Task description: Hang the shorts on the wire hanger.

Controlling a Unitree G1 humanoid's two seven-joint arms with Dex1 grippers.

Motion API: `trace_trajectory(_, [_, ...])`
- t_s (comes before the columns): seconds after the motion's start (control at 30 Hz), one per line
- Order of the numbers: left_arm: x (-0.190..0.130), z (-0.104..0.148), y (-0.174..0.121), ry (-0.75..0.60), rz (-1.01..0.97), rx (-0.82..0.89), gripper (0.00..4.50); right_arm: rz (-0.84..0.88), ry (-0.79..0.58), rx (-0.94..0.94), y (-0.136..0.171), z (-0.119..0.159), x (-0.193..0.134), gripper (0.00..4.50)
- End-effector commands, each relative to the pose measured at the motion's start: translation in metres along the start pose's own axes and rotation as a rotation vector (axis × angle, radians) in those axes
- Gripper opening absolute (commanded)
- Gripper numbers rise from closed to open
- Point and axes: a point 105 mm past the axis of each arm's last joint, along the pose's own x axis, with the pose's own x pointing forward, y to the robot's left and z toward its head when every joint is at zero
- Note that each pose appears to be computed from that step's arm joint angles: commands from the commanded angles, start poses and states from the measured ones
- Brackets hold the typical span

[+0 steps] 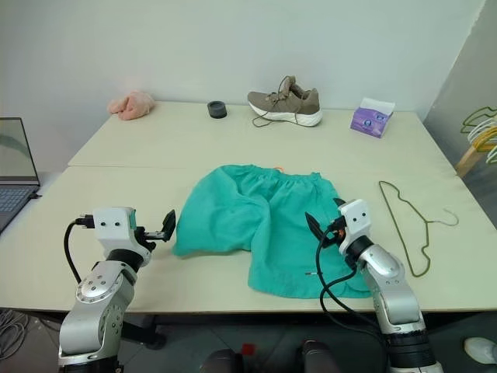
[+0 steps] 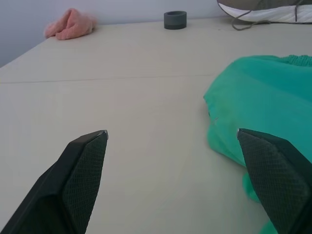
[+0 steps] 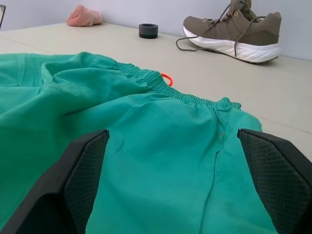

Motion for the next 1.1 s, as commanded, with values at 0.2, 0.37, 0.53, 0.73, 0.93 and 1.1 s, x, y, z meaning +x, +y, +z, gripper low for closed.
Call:
trace_trajectory(0.2, [-0.003,0.016,-0.005,-0.068,-0.026,0.035,4.49,0.006,-0.042,-0.045,-0.001,0.013,0.003,4.50])
trace_trajectory(0.37, [-0.003,0.016,-0.007,-0.068,-0.041,0.058,4.49,0.022,-0.050,-0.058,0.002,0.016,0.002,4.50])
trace_trajectory(0.53, [-0.002,0.016,-0.006,-0.066,-0.043,0.064,4.49,0.050,-0.059,-0.083,0.006,0.019,0.001,4.50])
trace_trajectory(0.73, [-0.002,0.019,-0.007,-0.081,-0.059,0.078,4.49,0.075,-0.069,-0.093,0.011,0.023,-0.001,4.50])
trace_trajectory(0.93, [-0.004,0.024,-0.026,-0.113,-0.200,0.030,4.49,0.081,-0.076,-0.127,0.010,0.028,-0.004,4.50])
trace_trajectory(1.1, [0.001,0.028,-0.029,-0.119,-0.221,0.049,4.49,0.061,-0.082,-0.138,0.006,0.030,-0.005,4.50])
